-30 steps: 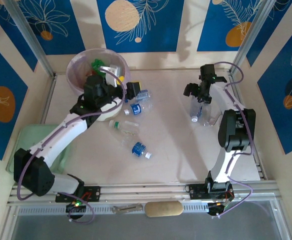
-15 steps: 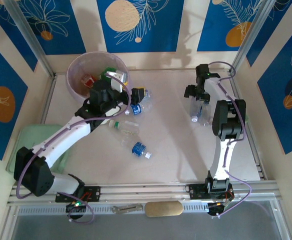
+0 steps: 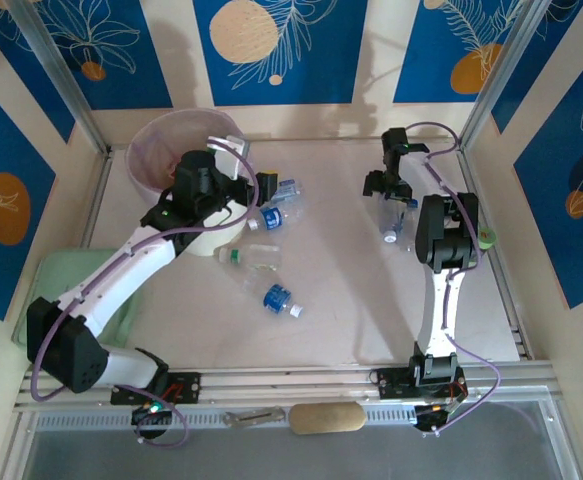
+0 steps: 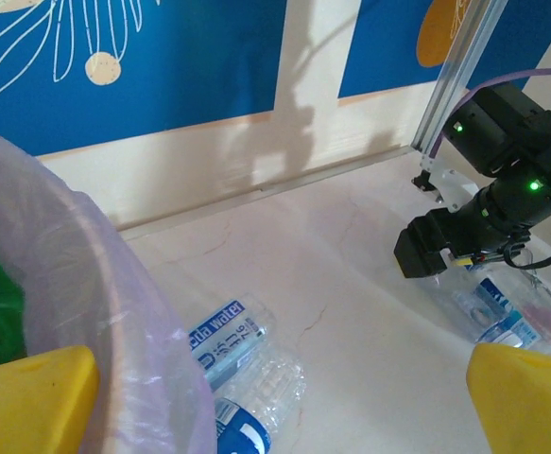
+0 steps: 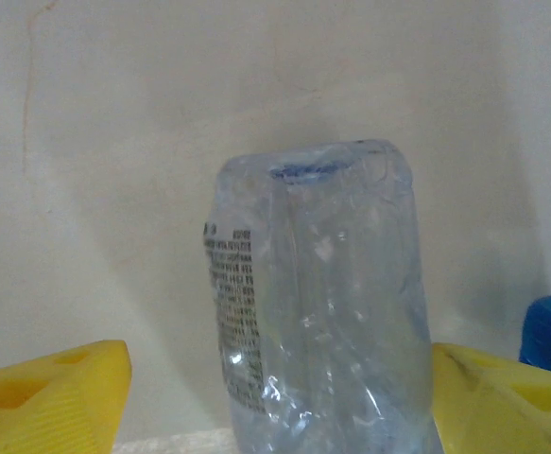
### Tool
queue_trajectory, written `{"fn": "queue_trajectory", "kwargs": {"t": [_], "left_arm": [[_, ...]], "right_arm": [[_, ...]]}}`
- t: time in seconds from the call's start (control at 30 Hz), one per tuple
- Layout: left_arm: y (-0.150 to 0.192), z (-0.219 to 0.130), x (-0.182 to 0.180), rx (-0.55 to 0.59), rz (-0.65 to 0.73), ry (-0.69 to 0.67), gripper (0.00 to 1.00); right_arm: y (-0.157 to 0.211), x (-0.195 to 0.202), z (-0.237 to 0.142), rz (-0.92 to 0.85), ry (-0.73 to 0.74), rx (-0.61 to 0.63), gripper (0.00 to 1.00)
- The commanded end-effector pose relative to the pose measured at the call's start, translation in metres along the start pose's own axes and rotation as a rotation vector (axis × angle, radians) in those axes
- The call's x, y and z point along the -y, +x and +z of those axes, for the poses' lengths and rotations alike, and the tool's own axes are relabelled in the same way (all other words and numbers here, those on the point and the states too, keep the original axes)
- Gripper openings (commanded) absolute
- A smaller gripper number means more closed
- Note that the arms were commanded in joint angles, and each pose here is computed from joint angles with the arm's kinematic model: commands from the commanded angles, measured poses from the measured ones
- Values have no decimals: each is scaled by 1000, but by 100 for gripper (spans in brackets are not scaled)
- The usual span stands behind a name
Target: Put the plastic bottles in the bin
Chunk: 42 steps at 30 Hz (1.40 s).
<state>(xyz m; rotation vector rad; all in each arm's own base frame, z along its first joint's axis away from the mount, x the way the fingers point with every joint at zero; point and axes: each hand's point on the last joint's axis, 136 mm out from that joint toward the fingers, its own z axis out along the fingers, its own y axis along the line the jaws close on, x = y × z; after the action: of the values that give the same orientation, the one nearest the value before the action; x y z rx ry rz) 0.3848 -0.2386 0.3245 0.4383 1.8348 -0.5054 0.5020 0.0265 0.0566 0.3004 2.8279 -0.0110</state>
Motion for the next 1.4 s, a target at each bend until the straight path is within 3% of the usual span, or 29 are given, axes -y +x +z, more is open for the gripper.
{"fn": "queue_trajectory", "kwargs": {"t": [0.0, 0.17, 0.37, 0.67, 0.83, 0.97, 1.13, 1.37], "left_arm": [[-17, -14, -2, 19, 24, -12, 100], [-21, -19, -11, 23, 35, -45, 100], [-33, -28, -16, 51, 61, -71, 100], [-44, -35, -6, 69, 68, -15, 100], [-46, -36, 14, 66, 59, 96, 100], [-44, -31, 30, 59, 25, 191, 100], [-42, -24, 51, 54, -30, 283, 100], [-31, -10, 83, 24, -71, 371, 100]], "right_arm": [[7, -2, 7, -27, 19, -40, 82], [7, -4, 11, -35, 21, -48, 80], [3, -11, 6, -31, -17, -30, 63], [-15, -26, -36, -8, -111, 68, 50], [-24, -43, -89, 9, -230, 176, 48], [-26, -67, -145, 32, -419, 273, 48], [-15, -108, -216, 37, -696, 402, 45], [7, -164, -295, -24, -888, 614, 43]]}}
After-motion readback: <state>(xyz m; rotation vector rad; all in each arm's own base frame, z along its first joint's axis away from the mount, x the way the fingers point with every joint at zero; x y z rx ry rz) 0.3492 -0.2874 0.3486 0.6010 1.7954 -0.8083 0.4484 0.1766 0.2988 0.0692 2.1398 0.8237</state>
